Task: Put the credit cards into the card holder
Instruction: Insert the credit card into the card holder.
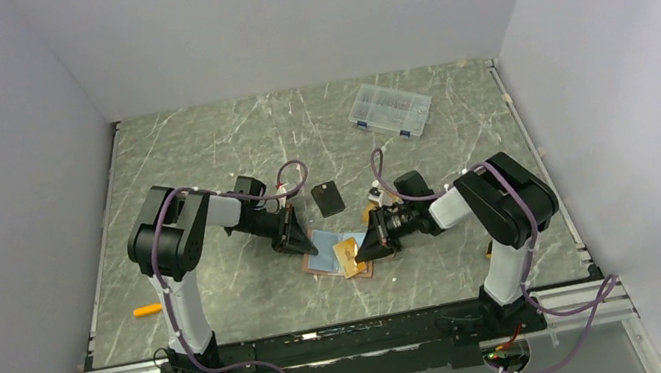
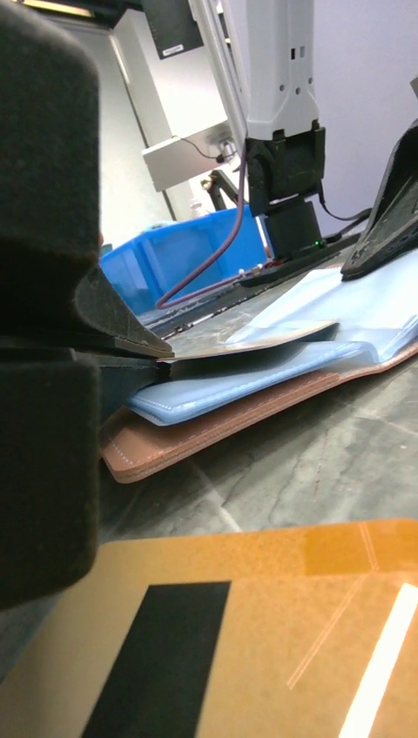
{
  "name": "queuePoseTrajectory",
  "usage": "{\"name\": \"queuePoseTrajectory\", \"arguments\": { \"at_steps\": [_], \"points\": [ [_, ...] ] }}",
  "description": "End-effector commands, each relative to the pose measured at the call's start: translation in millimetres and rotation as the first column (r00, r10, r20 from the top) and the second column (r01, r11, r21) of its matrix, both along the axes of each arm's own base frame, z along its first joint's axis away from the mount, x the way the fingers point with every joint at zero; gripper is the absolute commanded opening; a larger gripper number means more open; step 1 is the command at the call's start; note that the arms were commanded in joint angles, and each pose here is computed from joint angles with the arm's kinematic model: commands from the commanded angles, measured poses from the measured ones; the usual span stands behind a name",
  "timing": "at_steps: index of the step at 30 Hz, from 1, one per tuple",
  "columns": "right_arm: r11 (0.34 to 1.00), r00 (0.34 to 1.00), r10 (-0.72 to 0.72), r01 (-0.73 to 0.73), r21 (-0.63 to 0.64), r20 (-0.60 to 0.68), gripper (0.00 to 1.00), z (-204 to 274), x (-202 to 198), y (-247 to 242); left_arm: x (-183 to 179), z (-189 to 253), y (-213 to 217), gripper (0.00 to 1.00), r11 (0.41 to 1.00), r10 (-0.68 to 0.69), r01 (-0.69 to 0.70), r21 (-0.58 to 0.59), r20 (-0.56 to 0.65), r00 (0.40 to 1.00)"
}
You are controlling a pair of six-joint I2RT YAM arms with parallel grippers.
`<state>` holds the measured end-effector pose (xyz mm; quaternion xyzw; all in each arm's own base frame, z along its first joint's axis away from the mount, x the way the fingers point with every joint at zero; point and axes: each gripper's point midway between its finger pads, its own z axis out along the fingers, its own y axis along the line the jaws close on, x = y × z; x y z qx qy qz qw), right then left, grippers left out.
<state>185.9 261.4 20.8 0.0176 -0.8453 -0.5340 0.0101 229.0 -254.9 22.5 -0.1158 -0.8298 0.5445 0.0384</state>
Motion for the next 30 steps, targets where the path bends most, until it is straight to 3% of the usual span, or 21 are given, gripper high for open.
{"name": "queuePoseTrajectory", "arguments": {
  "at_steps": [1,19,30],
  "points": [
    [0.999,0.998,-0.041,0.043,-0.034,0.056,0.0,-6.3,18.7,3.7,8.3,10.6,-0.9,0.09,1.0,-0.007,0.008,-0.011,0.079,0.997],
    [0.986,0.99,-0.125,0.131,-0.102,0.064,0.0,-19.0,40.6,4.4,9.7,9.0,-9.8,0.13,1.0,-0.002,0.003,-0.011,0.059,0.998],
    [0.966,0.976,-0.196,0.208,-0.154,0.089,0.0,-17.6,53.8,4.7,24.0,11.9,-15.3,0.14,0.994,0.106,-0.106,-0.005,0.056,0.993]
  ]
}}
